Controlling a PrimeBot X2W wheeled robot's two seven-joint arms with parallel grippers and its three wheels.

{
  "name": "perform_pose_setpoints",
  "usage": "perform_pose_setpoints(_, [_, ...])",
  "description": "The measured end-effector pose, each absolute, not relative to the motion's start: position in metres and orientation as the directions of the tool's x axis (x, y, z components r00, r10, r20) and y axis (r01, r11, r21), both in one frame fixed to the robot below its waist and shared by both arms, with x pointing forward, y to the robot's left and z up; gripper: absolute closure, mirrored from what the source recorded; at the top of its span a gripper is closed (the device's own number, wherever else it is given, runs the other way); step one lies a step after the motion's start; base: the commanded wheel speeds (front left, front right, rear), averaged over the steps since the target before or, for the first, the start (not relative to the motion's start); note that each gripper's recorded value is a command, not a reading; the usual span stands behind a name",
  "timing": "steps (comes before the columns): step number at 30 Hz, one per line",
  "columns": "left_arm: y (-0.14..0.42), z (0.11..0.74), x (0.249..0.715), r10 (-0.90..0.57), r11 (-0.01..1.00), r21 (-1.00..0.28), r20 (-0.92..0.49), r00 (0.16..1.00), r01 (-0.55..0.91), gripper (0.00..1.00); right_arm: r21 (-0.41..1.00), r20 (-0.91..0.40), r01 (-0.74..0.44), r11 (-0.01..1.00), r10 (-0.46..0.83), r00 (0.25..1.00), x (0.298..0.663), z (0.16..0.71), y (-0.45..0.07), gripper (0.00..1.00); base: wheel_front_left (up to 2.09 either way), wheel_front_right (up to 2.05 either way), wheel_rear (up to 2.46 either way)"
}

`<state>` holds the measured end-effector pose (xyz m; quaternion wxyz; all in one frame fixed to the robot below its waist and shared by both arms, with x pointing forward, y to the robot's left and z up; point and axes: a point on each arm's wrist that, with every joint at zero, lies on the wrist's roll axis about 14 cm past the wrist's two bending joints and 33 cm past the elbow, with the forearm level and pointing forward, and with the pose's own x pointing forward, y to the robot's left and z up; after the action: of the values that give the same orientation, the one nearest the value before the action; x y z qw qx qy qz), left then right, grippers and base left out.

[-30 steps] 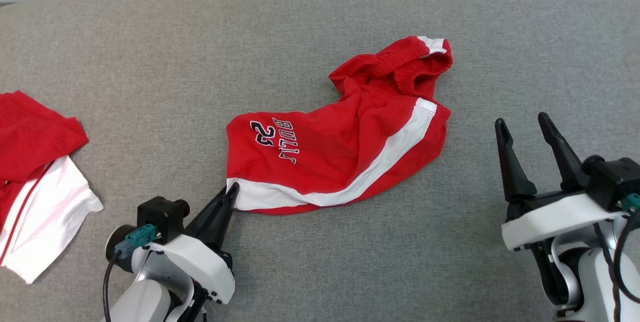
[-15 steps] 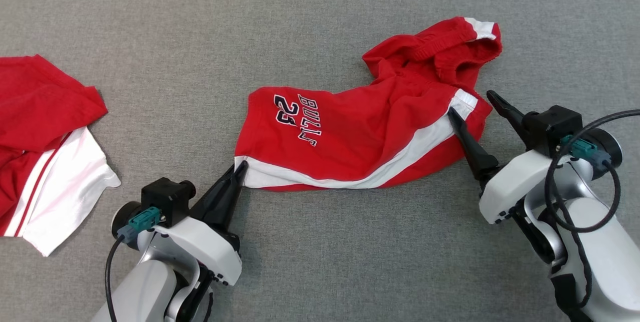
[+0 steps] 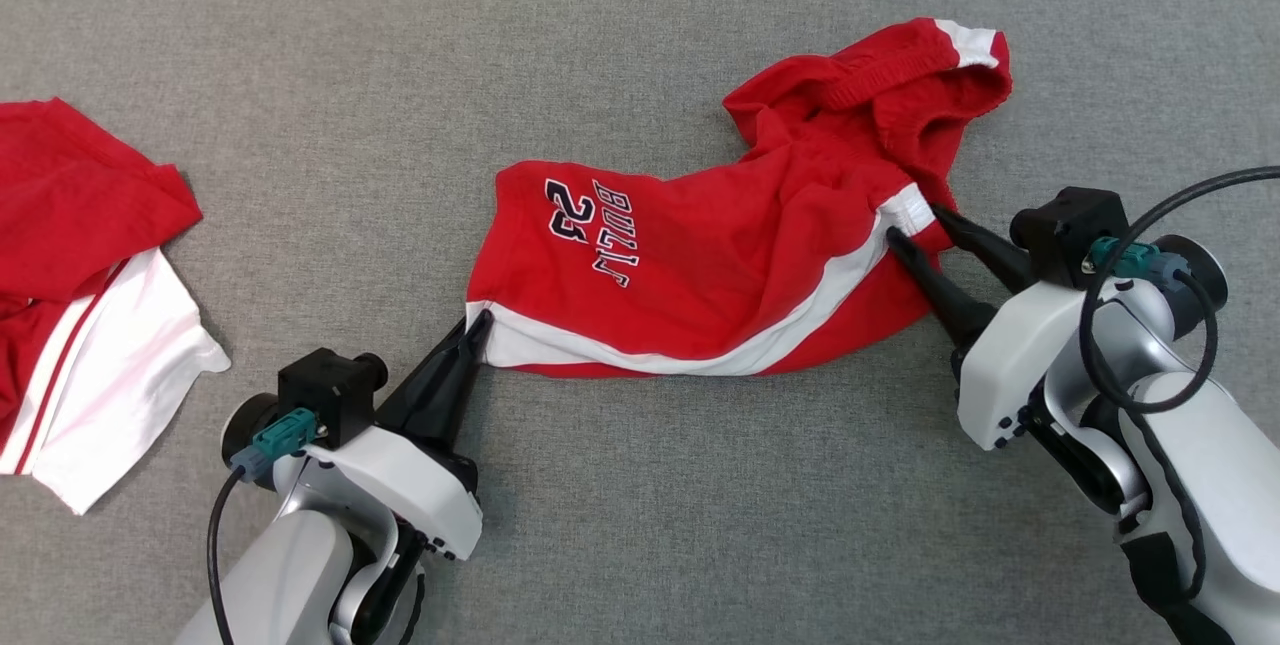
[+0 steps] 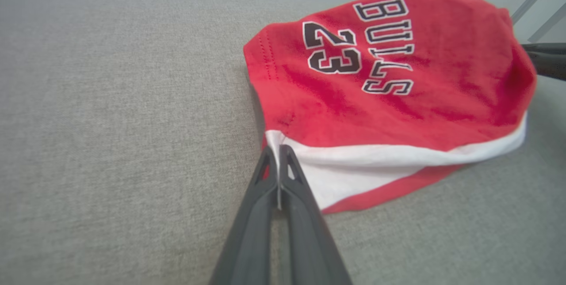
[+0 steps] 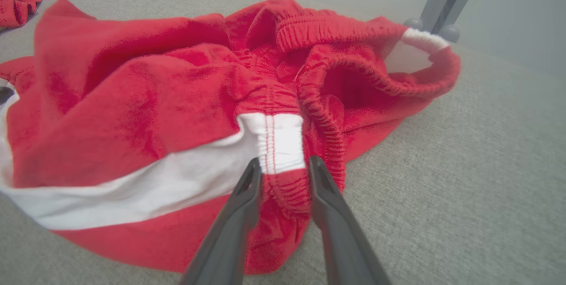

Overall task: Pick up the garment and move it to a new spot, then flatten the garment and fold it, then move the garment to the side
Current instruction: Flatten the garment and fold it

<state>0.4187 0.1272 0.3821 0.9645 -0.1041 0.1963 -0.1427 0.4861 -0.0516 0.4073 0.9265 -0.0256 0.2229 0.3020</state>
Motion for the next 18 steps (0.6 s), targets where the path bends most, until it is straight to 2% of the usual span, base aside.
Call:
perform_pose_setpoints(8, [0.131, 0.399, 0.431, -0.297, 0.943, -0.238, -0.279, 0.913, 0.233, 1.0, 0.094, -0.321, -0.559, 0.824, 0.557, 0.766, 0.493, 0.434, -0.054, 1.0, 0.0, 0.0, 0.0])
perform_pose_setpoints(18, [0.143, 0.497, 0.458, -0.261, 0.955, -0.142, 0.018, 0.965, 0.261, 1.0, 0.176, -0.052, -0.459, 0.871, 0.473, 0.879, 0.487, 0.505, -0.078, 1.0, 0.0, 0.0, 0.0])
